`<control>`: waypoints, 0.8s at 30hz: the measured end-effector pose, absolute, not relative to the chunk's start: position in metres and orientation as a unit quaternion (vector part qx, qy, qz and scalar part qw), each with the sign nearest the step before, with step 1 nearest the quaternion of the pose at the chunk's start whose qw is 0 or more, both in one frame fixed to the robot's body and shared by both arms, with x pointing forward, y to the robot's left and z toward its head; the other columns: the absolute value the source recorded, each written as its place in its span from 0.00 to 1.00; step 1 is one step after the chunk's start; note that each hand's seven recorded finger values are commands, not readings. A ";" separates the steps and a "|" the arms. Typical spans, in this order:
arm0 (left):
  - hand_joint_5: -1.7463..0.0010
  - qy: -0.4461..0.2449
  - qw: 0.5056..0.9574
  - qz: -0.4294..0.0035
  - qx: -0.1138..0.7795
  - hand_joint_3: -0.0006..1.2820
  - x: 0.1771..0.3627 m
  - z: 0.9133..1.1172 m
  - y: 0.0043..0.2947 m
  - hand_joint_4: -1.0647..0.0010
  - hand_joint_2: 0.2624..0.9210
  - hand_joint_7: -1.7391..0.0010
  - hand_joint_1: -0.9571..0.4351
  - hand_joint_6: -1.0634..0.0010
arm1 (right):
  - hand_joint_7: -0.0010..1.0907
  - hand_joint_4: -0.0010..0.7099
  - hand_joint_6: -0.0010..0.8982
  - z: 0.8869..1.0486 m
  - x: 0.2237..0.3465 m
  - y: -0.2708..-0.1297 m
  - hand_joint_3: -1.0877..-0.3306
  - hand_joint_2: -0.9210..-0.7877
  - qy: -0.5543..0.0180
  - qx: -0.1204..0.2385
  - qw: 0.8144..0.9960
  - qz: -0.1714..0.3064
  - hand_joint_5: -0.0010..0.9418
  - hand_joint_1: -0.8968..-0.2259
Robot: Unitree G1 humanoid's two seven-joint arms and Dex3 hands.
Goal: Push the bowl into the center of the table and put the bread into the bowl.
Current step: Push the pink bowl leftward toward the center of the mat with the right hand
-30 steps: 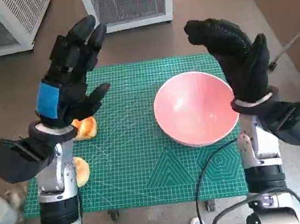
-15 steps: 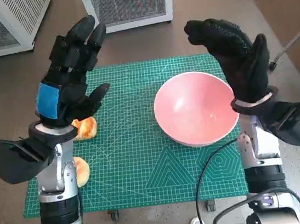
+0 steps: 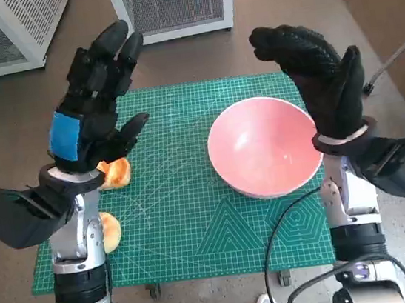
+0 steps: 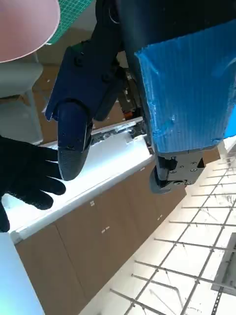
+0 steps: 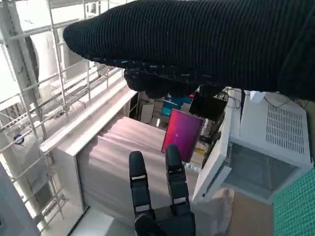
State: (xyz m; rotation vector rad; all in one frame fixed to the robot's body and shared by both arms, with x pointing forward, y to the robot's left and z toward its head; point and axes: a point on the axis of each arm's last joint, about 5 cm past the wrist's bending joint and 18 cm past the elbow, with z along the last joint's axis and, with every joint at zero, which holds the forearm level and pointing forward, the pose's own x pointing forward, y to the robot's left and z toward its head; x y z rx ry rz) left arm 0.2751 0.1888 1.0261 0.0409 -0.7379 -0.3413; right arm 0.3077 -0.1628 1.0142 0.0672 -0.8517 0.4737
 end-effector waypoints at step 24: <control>1.00 -0.358 0.919 -0.163 0.000 0.20 0.274 1.023 0.188 0.78 1.00 0.77 0.25 0.87 | 0.26 0.27 0.15 0.955 0.320 -0.234 0.48 0.00 -0.222 -0.022 0.975 0.016 0.01 0.38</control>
